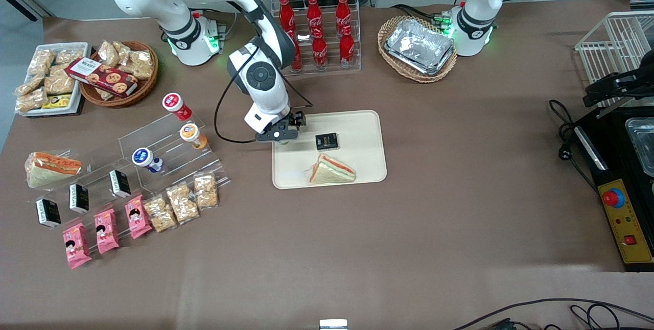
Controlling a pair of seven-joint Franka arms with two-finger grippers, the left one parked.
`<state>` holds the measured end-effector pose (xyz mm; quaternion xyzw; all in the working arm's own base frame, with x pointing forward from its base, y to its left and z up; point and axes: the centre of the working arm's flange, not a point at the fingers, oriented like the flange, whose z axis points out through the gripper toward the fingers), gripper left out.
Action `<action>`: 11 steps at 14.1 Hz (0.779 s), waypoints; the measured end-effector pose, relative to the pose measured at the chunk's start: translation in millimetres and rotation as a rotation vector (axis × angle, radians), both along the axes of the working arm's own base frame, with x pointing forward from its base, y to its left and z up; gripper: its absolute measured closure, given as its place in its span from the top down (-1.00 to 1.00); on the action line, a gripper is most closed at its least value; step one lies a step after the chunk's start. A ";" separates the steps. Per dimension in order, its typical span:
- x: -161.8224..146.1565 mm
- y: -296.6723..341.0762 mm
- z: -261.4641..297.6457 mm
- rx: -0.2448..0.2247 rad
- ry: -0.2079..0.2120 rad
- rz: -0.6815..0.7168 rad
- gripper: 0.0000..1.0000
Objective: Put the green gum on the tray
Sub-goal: 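Carry the bottle to the white tray and lower it onto the tray, then open the right gripper and withdraw it from the tray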
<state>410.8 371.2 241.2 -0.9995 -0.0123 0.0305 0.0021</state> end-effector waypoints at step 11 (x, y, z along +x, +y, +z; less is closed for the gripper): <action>105.9 -207.7 174.4 0.117 0.061 0.062 1.00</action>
